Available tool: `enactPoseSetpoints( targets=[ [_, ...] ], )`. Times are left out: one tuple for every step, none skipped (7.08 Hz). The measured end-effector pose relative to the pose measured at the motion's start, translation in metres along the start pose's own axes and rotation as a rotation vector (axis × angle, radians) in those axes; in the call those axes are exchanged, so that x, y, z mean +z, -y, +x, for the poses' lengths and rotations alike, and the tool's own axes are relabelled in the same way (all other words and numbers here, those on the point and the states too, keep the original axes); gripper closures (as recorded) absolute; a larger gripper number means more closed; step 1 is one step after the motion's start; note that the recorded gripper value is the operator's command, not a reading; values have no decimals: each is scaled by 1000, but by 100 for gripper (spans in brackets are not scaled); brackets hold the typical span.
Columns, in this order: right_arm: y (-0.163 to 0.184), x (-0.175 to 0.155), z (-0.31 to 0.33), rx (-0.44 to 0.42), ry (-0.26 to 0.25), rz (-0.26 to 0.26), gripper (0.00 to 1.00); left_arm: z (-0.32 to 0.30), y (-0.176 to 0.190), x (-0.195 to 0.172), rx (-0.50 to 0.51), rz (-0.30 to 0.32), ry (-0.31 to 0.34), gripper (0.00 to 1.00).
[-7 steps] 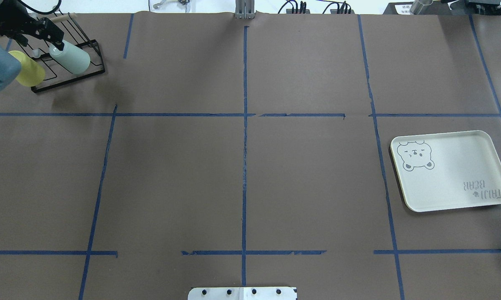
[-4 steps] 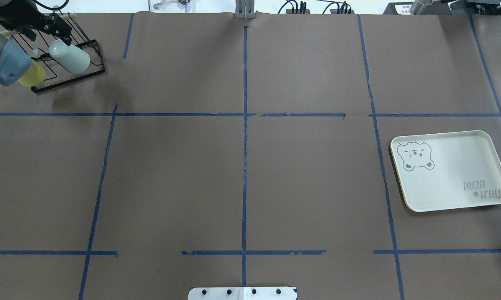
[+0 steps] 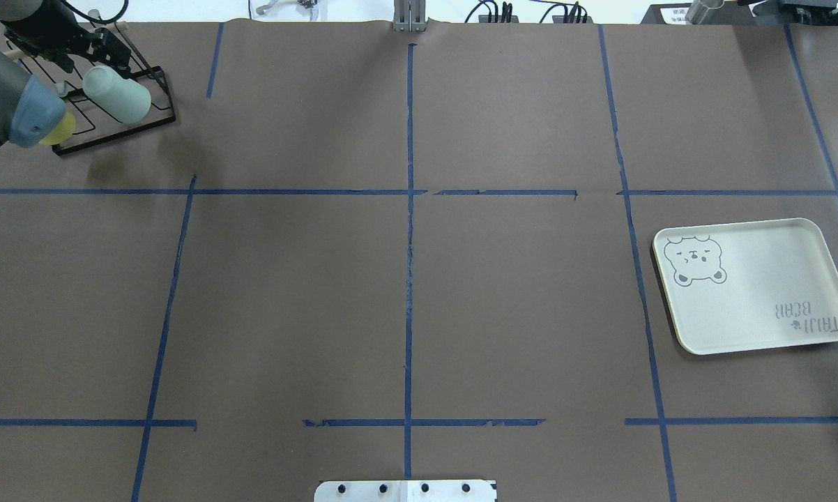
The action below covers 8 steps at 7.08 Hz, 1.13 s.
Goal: Left arm grabs green cup and hands to right arm on tray
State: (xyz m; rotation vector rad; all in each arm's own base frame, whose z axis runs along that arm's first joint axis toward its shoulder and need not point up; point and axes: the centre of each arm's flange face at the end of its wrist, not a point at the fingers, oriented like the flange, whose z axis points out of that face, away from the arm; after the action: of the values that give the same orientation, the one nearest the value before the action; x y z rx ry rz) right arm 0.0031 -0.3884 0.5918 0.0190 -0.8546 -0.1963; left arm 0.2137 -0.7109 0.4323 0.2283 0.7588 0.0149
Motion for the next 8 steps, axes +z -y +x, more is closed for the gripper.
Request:
enactPoseSetpoints(
  targets=[
    [0, 0, 0, -1, 0, 0, 0, 1, 0, 7, 7, 6, 7, 1],
    [0, 0, 0, -1, 0, 0, 0, 1, -1, 11, 9, 7, 11, 1],
    [0, 0, 0, -1, 0, 0, 0, -1, -1, 15, 11, 7, 12, 2],
    [0, 0, 0, -1, 0, 0, 0, -3, -1, 21, 16, 11, 10, 2],
    [0, 0, 0, -1, 0, 0, 0, -5, -2, 25, 20, 13, 7, 2],
    [0, 0, -1, -1, 0, 0, 0, -5, -2, 28, 23, 13, 5, 2],
    [0, 0, -1, 0, 1, 0, 0, -4, -4, 30, 25, 11, 3, 2],
    [0, 0, -1, 0, 2, 0, 0, -4, -6, 32, 25, 9, 2, 2]
  ],
)
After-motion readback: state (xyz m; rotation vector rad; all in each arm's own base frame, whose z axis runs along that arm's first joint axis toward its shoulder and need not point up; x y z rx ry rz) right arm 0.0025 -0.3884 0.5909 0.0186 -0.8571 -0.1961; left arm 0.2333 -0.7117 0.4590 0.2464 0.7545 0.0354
